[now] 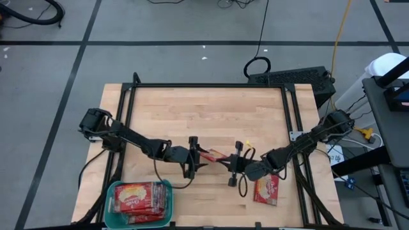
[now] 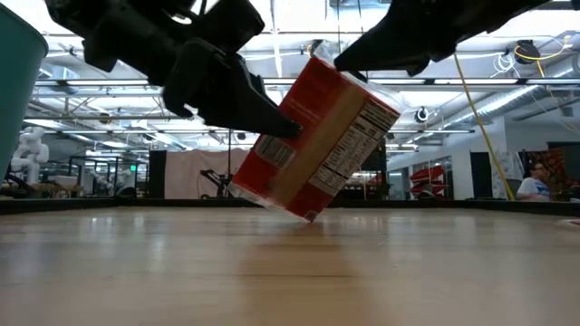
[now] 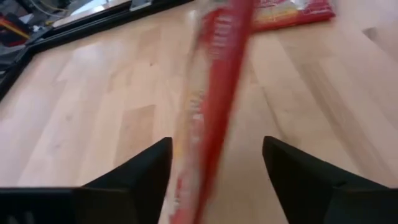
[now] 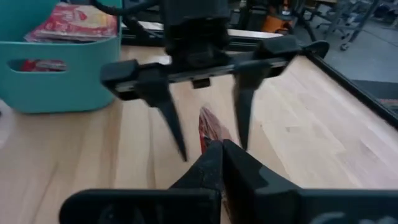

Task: Sort popcorn bags into baskets
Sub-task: Put the red popcorn bag into the blue container

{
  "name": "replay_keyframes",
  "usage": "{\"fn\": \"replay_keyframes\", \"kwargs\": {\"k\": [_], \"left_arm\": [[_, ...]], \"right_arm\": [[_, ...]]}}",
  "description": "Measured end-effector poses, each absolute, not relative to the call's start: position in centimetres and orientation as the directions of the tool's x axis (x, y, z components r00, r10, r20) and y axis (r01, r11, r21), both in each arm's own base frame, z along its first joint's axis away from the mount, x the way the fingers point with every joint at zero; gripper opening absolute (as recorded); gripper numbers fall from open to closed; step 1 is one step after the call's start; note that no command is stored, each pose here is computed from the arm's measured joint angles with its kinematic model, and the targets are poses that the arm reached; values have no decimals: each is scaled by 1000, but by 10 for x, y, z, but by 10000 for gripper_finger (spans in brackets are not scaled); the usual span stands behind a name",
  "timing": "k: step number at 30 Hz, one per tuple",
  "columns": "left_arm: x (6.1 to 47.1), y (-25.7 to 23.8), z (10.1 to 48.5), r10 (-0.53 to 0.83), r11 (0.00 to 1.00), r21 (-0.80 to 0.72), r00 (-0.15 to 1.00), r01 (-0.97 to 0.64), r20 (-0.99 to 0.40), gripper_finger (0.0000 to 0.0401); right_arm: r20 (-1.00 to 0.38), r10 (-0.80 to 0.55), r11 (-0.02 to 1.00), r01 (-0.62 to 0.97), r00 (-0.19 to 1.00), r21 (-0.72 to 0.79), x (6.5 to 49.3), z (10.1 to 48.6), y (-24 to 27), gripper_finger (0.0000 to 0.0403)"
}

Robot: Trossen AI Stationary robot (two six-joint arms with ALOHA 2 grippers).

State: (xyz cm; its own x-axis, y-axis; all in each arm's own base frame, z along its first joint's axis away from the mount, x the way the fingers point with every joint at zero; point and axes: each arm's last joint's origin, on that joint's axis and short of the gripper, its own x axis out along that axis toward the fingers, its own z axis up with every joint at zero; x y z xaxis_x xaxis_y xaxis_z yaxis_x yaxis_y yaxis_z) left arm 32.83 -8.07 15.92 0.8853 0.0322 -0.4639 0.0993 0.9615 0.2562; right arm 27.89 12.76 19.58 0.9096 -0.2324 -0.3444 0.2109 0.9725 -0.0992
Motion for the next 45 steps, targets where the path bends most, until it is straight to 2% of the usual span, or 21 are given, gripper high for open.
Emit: {"fn": "replay_keyframes", "kwargs": {"k": [4,10,12,18,26,31,40,45], "left_arm": [[330,-71,159,81,965,259,884,46,-460,199],[328,-68,160,89,965,258,867,46,-490,45],[322,-69,168,85,964,259,859,57,-505,19],[291,-76,208,125,970,243,848,4,-514,27],[226,-82,256,138,986,155,816,-60,-561,18],[196,-92,285,159,987,82,709,-141,-687,20],[177,-136,350,57,984,-63,625,-168,-779,18],[170,-157,363,53,975,-51,448,-217,-893,18]], "right_arm": [[-330,-210,978,200,920,-64,283,198,123,0],[-331,-200,980,193,922,-56,284,199,121,0],[-330,-200,980,193,923,-55,285,199,121,0],[-312,-226,974,221,923,-54,284,201,123,10],[-312,-244,970,235,918,-67,283,200,122,58],[-329,-248,968,248,911,-41,280,194,121,83],[-346,-241,959,277,907,57,268,174,117,99],[-294,-203,966,240,934,96,263,175,123,99]]}}
